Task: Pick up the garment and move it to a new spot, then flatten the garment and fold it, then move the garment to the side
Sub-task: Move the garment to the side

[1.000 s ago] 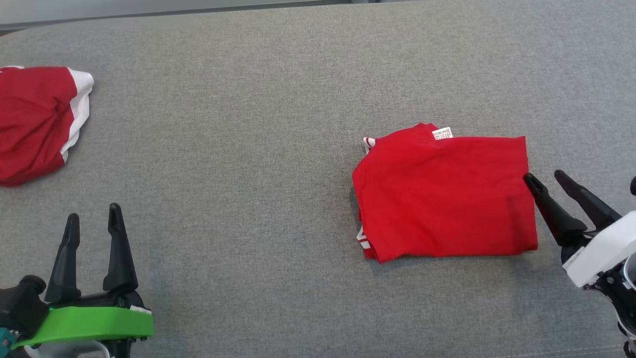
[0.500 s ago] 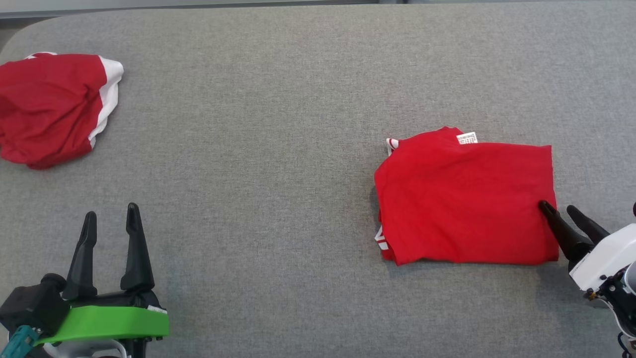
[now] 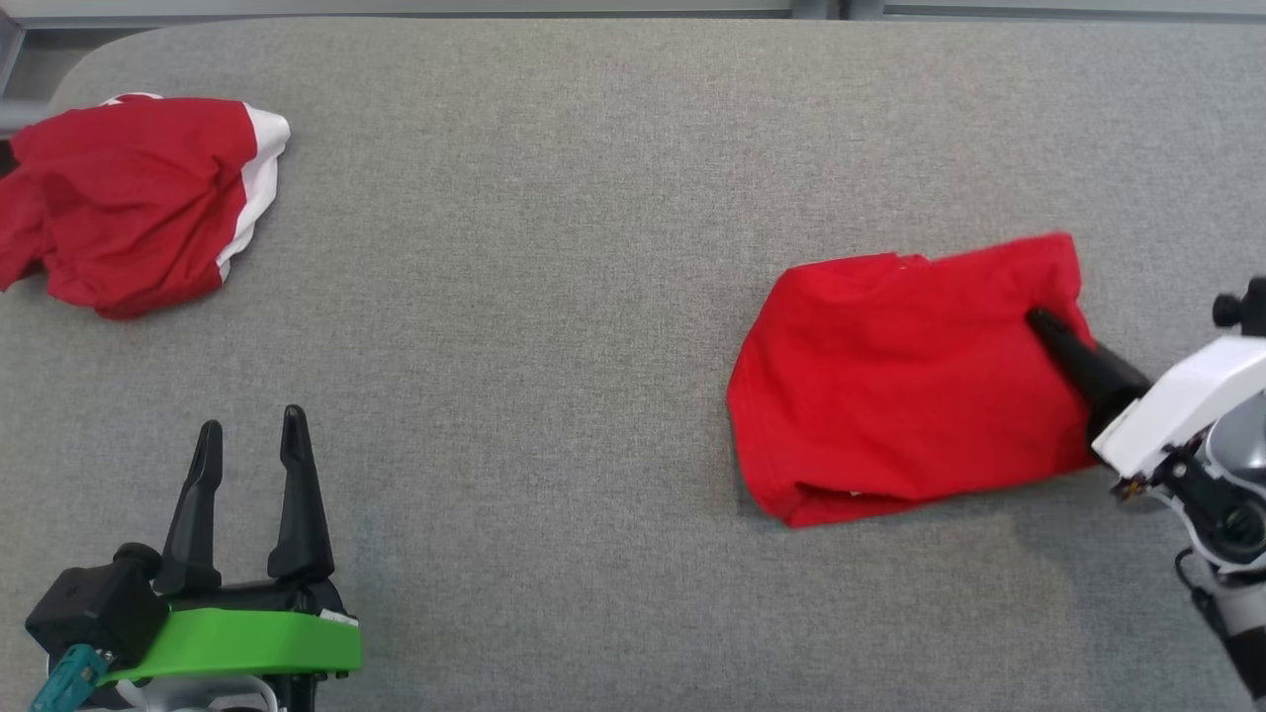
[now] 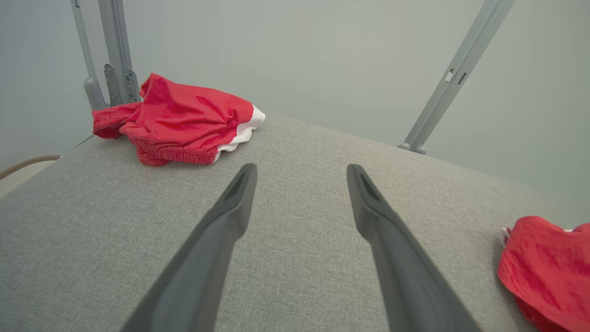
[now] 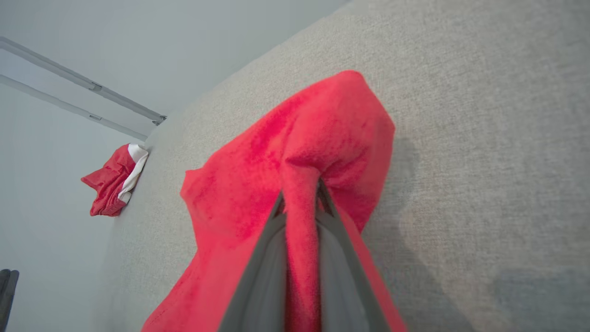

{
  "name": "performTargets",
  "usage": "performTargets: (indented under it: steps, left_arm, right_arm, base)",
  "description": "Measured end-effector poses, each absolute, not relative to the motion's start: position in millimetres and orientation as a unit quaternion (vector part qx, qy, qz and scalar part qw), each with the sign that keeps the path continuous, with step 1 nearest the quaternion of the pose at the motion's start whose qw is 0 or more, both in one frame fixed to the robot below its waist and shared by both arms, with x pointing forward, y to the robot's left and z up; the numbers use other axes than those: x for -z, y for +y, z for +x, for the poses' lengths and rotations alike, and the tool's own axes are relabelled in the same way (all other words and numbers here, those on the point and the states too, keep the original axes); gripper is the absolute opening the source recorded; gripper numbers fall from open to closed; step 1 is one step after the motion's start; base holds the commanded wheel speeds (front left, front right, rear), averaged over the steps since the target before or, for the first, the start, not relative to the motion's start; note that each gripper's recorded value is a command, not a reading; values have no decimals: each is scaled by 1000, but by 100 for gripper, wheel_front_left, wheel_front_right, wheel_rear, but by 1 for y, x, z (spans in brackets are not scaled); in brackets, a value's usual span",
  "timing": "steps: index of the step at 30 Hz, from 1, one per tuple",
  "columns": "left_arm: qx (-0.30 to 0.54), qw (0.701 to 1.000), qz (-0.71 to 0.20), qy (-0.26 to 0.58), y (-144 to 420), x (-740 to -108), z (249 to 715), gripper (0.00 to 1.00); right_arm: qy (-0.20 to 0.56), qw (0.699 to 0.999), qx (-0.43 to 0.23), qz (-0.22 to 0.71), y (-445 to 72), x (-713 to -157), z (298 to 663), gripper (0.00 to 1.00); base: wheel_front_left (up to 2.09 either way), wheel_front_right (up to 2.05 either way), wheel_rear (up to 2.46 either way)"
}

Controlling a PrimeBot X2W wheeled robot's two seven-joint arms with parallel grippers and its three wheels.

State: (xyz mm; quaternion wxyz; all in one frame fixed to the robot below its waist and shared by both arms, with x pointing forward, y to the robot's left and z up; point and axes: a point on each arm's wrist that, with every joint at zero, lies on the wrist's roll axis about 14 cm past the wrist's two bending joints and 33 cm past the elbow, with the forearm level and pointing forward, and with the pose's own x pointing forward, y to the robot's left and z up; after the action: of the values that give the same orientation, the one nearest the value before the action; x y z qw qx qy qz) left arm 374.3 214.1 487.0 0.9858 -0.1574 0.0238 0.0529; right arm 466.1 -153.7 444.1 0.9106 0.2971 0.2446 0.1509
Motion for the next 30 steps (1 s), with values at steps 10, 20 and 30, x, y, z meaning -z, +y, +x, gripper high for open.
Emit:
performTargets:
  steps: [10, 20, 30]
  left_arm:
    - [-41, 985, -163, 25, 206, -482, 389, 100]
    - [-35, 988, -148, 28, 210, -474, 410, 100]
    - [-5, 989, -145, 37, 195, -464, 432, 100]
  right_arm:
    - [289, 922, -194, 171, -168, -459, 499, 0]
    - [291, 949, -84, 82, -259, -453, 541, 0]
    - [278, 956, 61, -69, -373, -444, 547, 0]
  base:
    - [0, 0, 0]
    - [0, 0, 0]
    - [0, 0, 0]
